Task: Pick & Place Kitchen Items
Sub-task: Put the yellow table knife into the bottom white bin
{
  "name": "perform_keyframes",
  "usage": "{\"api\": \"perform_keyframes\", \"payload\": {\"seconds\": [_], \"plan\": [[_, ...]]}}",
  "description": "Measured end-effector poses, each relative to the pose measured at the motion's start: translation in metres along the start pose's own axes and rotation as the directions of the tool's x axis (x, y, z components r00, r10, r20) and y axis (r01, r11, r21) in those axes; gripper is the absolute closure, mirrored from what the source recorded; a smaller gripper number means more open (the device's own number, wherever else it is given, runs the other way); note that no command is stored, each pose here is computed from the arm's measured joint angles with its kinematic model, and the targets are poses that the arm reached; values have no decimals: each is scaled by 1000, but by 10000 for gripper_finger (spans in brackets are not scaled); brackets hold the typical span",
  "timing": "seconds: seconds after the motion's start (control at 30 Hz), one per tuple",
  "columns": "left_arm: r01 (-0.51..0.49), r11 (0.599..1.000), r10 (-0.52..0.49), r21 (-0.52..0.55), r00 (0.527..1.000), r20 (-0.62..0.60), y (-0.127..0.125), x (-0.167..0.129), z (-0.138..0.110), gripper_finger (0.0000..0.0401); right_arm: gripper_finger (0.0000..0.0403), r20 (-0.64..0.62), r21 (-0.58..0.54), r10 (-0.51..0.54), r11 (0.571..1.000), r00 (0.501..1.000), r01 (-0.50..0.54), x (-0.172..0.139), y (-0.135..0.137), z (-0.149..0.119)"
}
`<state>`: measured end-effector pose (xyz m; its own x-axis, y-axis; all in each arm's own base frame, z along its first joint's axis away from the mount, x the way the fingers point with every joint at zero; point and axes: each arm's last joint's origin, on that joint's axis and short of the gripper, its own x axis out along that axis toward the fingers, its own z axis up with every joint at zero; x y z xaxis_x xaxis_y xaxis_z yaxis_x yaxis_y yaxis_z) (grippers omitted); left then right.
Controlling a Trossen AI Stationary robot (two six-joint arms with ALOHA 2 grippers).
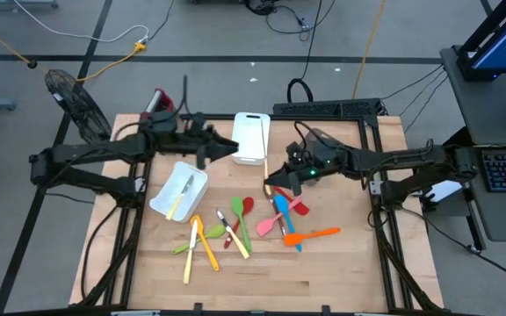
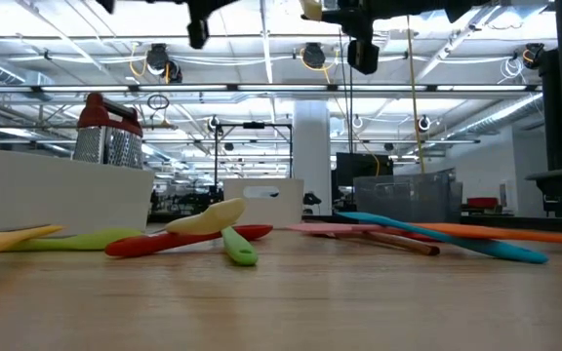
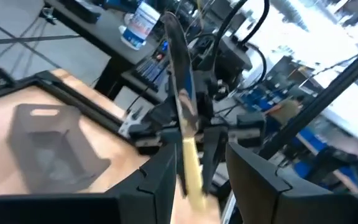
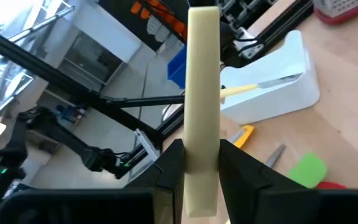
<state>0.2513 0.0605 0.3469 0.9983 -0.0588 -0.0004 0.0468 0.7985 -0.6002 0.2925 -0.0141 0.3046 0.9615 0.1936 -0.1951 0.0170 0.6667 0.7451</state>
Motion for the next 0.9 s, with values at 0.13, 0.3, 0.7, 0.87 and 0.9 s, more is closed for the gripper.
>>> {"api": "perform_keyframes", "payload": {"seconds": [0.13, 0.3, 0.7, 0.87, 0.9], "plan": [[44, 996, -45, -76, 999, -17, 12, 22, -8, 246, 337, 21, -12, 11, 1000, 1000, -10, -1, -2, 5], [58, 989, -62, -137, 998, -21, 24, 43, -20, 200, 337, 27, -7, 4, 1000, 1000, -4, -3, -6, 9], [87, 988, -84, -127, 996, 28, 30, 65, -33, 135, 337, 34, 18, -1, 1000, 999, 0, -6, -13, 16], [57, 991, -51, -118, 997, 55, 27, 66, -35, 135, 337, 35, 32, 1, 999, 999, -2, -6, -12, 16], [49, 992, -42, -117, 997, 61, 26, 67, -36, 135, 337, 35, 41, 1, 999, 999, -3, -6, -12, 16]]}}
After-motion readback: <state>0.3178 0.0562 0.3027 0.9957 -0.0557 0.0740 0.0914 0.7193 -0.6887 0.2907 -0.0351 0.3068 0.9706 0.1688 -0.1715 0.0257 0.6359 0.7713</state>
